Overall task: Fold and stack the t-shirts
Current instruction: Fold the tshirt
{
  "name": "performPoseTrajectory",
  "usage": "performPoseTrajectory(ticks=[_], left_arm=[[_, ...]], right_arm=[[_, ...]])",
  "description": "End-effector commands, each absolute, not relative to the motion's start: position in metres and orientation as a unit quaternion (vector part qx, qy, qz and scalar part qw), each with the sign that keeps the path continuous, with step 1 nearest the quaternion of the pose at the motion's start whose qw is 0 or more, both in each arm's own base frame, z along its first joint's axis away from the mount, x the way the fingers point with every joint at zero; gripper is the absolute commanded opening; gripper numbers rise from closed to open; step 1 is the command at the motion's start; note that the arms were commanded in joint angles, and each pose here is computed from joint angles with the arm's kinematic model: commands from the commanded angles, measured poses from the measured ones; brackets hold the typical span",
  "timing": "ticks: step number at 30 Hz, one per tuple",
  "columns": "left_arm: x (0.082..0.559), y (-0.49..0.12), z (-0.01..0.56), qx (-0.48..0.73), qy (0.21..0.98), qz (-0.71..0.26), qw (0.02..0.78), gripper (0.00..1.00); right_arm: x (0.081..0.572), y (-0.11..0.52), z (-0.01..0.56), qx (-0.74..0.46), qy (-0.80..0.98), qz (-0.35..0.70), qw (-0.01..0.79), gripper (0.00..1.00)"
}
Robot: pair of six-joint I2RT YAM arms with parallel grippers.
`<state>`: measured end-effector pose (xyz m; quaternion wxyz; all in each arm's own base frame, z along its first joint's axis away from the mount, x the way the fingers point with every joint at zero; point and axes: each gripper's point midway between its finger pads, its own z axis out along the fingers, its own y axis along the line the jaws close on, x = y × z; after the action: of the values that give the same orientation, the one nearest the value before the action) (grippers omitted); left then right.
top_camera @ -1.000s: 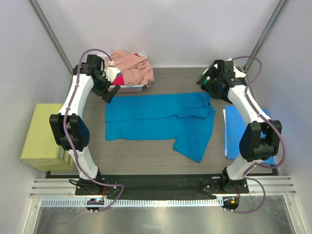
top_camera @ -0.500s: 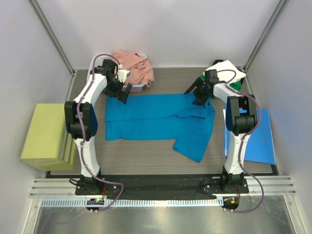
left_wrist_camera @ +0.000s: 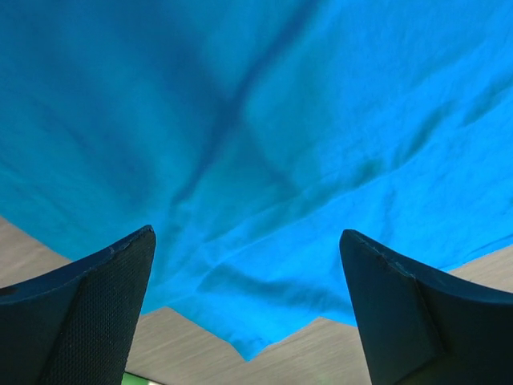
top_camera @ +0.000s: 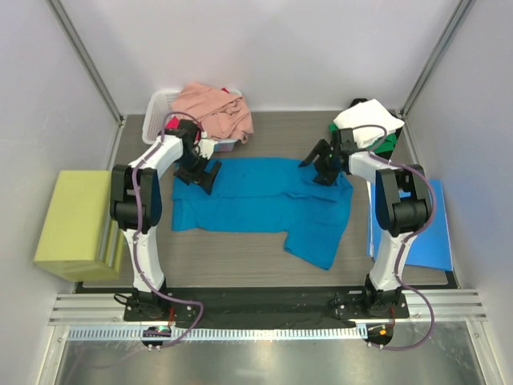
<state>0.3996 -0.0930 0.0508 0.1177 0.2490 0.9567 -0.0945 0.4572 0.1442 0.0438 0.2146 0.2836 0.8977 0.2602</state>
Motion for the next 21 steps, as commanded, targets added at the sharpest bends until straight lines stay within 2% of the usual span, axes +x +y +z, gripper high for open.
performPoseTrajectory(ticks=[1, 6, 10, 16, 21], left_arm=[[0.387, -0.1, 0.067, 0.285, 0.944, -0.097, 0.138, 0.95], [0.356, -0.094, 0.057, 0.334, 0.932, -0.097, 0.101, 0.93], [0.334, -0.089, 0.061, 0.356, 0.925, -0.103, 0.08, 0.92], [0.315, -0.085, 0.075, 0.375, 0.918, -0.106, 0.073, 0.91], [0.307, -0.085, 0.086, 0.377, 0.917, -0.11, 0.077, 0.9]], right_arm=[[0.417, 0.146, 0.035, 0.264, 0.913, 0.231, 0.207, 0.79], [0.389, 0.139, 0.026, 0.258, 0.921, 0.209, 0.203, 0.79], [0.393, 0.134, 0.034, 0.252, 0.921, 0.201, 0.219, 0.79], [0.418, 0.127, 0.04, 0.259, 0.917, 0.184, 0.243, 0.8], [0.465, 0.11, 0.046, 0.284, 0.902, 0.191, 0.263, 0.8]])
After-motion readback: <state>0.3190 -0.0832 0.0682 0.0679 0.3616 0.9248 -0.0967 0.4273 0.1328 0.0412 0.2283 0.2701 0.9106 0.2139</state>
